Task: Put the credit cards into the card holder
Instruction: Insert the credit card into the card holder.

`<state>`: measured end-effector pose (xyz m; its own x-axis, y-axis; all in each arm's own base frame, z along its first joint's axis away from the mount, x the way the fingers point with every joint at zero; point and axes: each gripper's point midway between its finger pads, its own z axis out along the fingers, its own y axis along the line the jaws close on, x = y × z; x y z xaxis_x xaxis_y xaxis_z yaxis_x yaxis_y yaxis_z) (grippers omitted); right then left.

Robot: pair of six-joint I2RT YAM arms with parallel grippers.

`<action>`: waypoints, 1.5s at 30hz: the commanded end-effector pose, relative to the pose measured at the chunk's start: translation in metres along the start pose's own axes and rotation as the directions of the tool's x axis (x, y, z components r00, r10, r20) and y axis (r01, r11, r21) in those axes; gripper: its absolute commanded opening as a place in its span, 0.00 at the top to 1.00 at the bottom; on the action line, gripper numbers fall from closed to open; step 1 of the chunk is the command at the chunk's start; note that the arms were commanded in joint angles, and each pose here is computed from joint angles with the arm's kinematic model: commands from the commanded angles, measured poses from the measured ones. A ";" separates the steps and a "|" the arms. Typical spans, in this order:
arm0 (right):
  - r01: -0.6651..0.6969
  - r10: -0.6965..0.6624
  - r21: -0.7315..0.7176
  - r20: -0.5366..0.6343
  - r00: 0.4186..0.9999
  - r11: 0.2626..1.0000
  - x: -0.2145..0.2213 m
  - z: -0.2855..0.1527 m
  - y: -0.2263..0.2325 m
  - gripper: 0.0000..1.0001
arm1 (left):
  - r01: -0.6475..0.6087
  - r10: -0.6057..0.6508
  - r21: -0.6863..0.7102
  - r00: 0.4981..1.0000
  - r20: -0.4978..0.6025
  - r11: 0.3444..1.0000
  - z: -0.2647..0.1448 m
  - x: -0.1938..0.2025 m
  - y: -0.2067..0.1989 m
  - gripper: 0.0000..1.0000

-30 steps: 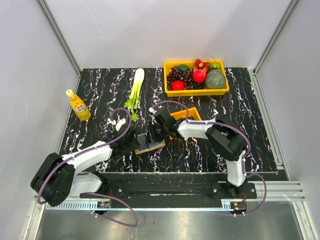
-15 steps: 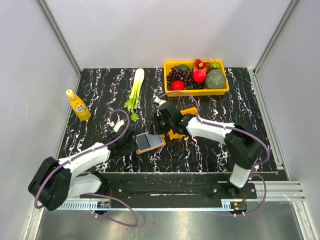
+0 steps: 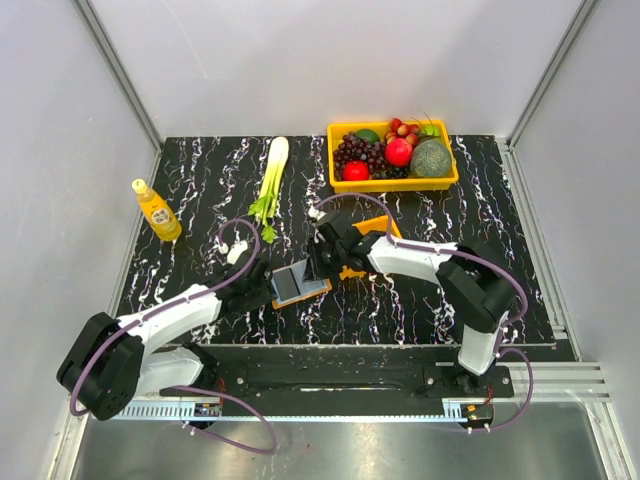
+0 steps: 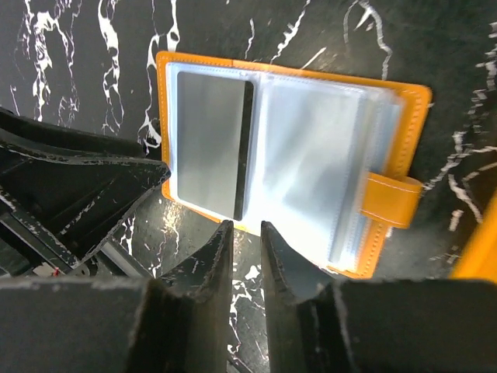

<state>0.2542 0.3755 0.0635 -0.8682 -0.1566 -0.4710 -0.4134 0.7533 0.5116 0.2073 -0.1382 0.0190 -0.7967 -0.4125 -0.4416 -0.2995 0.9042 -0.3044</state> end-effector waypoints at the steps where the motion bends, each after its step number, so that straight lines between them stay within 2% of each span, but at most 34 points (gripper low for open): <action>1: 0.024 -0.023 -0.099 0.016 1.000 0.995 -0.012 0.009 0.030 0.73 | 0.009 -0.009 -0.018 1.000 0.002 1.000 0.002 -0.002 0.002 0.53; 8: -0.013 0.010 -0.134 -0.021 1.000 0.991 -0.009 0.033 0.033 0.69 | 0.004 -0.004 0.020 1.000 -0.002 1.000 0.002 -0.002 -0.005 0.52; 15: -0.033 0.031 -0.090 -0.019 0.999 0.995 -0.006 0.045 0.020 0.67 | 0.000 0.001 0.025 1.000 -0.011 1.000 0.004 0.001 -0.006 0.53; 20: -0.042 0.035 -0.143 -0.055 0.998 0.989 0.002 0.052 0.026 0.68 | -0.003 0.004 0.036 1.000 -0.020 0.999 0.007 0.002 -0.009 0.53; 24: -0.034 0.027 -0.182 -0.042 0.999 0.983 -0.002 0.048 0.034 0.75 | -0.001 0.002 0.051 1.000 -0.025 0.999 0.010 0.003 -0.013 0.55; 29: -0.041 0.028 -0.237 -0.056 0.998 0.971 0.000 0.047 0.045 0.71 | 0.001 0.001 0.073 1.000 -0.020 0.997 0.010 0.001 -0.018 0.56; 32: -0.068 0.056 -0.183 -0.068 0.996 0.981 0.003 0.052 0.037 0.72 | 0.003 -0.001 0.088 1.000 -0.020 0.996 0.009 0.000 -0.021 0.56; 39: -0.056 0.039 -0.200 -0.089 0.995 0.978 0.011 0.055 0.042 0.72 | 0.001 0.001 0.108 1.000 -0.018 0.994 0.009 0.000 -0.025 0.56; 45: -0.013 0.010 -0.107 -0.032 0.999 0.994 0.000 0.043 0.029 0.68 | 0.002 -0.001 0.051 1.000 -0.013 0.999 0.008 0.002 -0.011 0.56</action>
<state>0.2524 0.4204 0.0266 -0.9105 -0.1617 -0.3805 -0.3817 0.6825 0.6233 0.2180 -0.1500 0.0192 -0.7967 -0.4074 -0.4464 -0.2654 0.8995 -0.3472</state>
